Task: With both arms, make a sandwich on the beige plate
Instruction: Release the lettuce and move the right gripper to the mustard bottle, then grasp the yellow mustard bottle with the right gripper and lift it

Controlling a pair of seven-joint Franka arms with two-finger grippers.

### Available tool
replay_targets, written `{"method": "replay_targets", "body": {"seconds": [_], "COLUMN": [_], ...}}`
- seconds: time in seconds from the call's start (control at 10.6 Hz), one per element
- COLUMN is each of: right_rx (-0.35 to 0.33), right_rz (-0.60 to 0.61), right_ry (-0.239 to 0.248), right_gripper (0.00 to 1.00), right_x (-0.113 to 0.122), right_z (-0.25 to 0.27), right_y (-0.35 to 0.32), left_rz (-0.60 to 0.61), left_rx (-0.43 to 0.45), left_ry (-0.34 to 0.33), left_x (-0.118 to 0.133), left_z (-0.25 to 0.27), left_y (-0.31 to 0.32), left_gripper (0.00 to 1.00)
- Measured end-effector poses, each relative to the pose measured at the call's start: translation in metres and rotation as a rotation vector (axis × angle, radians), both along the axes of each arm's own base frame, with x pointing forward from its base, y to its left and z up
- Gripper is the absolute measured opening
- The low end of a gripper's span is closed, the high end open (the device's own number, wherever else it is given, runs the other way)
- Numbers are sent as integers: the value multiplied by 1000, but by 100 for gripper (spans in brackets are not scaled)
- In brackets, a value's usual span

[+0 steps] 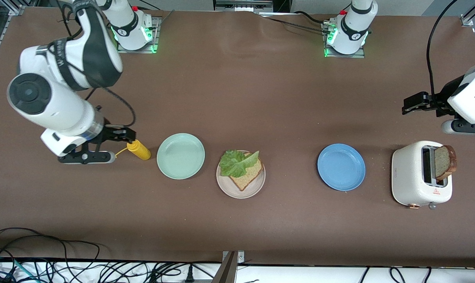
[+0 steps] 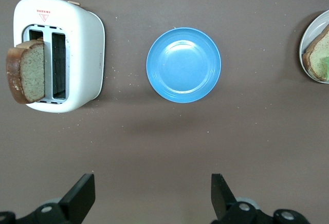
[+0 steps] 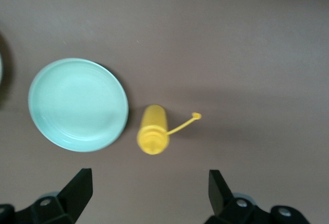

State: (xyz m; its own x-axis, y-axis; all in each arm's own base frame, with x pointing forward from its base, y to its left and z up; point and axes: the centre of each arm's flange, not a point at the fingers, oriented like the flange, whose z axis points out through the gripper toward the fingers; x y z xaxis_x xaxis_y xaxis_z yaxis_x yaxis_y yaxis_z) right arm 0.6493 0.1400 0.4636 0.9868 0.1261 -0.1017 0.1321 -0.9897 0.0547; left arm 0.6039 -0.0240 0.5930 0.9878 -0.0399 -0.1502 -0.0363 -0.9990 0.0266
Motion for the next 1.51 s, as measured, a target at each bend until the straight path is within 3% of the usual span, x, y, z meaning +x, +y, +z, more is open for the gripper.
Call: {"method": "replay_targets", "body": {"seconds": [0.28,0.47,0.66,0.85,1.32,1.51], "right_rx": [110,159,204,305,555,637], "right_rz": [114,195,276,349,555,661], "right_ry": [81,82,35,-4,-137,-218], "right_gripper": [100,100,100,100,100,100], "right_x": [-6,-23,-51,-74,-96,-102], "right_z": [-29,-45,-68,-85,-127,-149], "right_y": [-72,-123,-156,-176,-216,-223], "left_rz": [0,-1,-1,-1,-2,-2], "left_rx": [0,0,0,0,0,0], "left_ry": [2,4,7,8,7,7], "left_x": [0,0,0,0,0,0], "left_z": [-1,-2,-3,-3,-3,-3], "left_y": [0,0,0,0,-1,-1], "left_gripper": [100,100,100,100,100,100]}}
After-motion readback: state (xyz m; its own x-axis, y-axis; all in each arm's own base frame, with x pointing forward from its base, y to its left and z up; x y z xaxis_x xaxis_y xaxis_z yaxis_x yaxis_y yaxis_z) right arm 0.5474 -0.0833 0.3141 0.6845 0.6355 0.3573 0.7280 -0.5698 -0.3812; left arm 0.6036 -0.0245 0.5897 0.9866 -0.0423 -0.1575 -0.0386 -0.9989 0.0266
